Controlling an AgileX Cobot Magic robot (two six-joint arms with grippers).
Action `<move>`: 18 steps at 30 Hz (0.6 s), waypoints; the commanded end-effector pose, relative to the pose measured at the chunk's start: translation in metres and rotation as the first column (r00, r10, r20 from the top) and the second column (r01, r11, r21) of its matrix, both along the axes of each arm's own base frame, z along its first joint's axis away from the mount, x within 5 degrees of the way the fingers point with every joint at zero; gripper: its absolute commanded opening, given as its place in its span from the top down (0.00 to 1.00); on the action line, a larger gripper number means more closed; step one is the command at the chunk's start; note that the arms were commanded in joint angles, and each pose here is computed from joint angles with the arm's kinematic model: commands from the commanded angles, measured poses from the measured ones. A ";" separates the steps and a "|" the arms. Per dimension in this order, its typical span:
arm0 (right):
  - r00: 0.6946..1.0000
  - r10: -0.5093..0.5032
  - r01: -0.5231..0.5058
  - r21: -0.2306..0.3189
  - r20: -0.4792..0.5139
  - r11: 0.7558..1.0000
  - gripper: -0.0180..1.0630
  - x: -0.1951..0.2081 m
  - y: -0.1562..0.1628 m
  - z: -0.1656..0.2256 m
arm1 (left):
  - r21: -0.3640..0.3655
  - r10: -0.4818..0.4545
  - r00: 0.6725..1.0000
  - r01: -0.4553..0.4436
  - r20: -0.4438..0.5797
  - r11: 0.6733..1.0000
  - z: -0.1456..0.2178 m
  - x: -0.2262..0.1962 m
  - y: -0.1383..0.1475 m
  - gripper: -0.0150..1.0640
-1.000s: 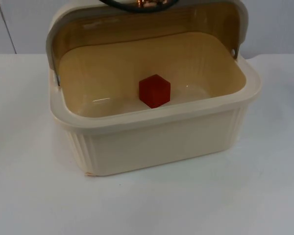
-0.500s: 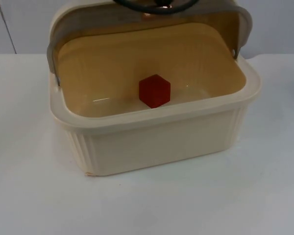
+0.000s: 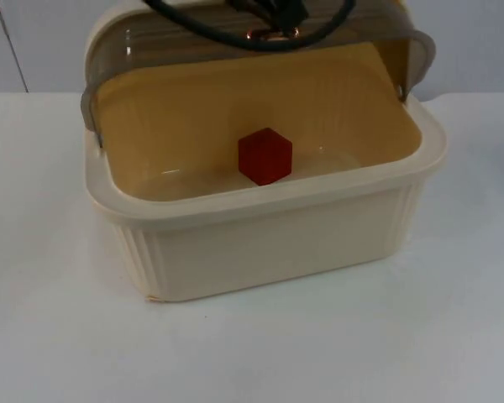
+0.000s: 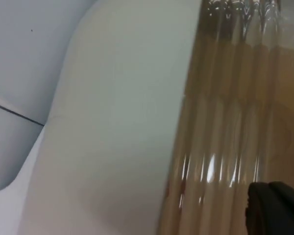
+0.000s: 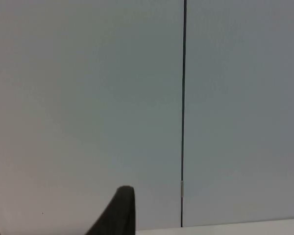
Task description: Open the box lid with the left hand, place the block into the box with the right hand, then close the box lid with the left hand.
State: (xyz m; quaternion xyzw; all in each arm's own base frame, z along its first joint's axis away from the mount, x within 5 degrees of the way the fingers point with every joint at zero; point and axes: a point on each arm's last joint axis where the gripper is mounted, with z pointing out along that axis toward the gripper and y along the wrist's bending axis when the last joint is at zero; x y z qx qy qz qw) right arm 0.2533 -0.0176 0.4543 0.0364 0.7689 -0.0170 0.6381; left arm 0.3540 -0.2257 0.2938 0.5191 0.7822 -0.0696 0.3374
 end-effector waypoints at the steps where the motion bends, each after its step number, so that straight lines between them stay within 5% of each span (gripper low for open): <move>1: 0.999 0.011 -0.011 -0.007 0.032 1.000 0.07 -0.002 0.003 0.006 | 0.015 -0.005 1.000 0.006 -0.023 1.000 -0.011 -0.010 -0.001 0.99; 13: 0.998 0.031 -0.031 -0.008 0.050 0.999 0.07 -0.006 0.008 0.010 | 0.007 -0.077 0.997 0.077 0.013 0.997 -0.035 -0.045 -0.027 0.99; 18: 0.996 0.031 -0.031 -0.010 0.081 0.999 0.07 -0.017 0.008 0.018 | 0.133 -0.158 0.986 0.150 0.054 0.980 -0.062 -0.057 -0.026 0.99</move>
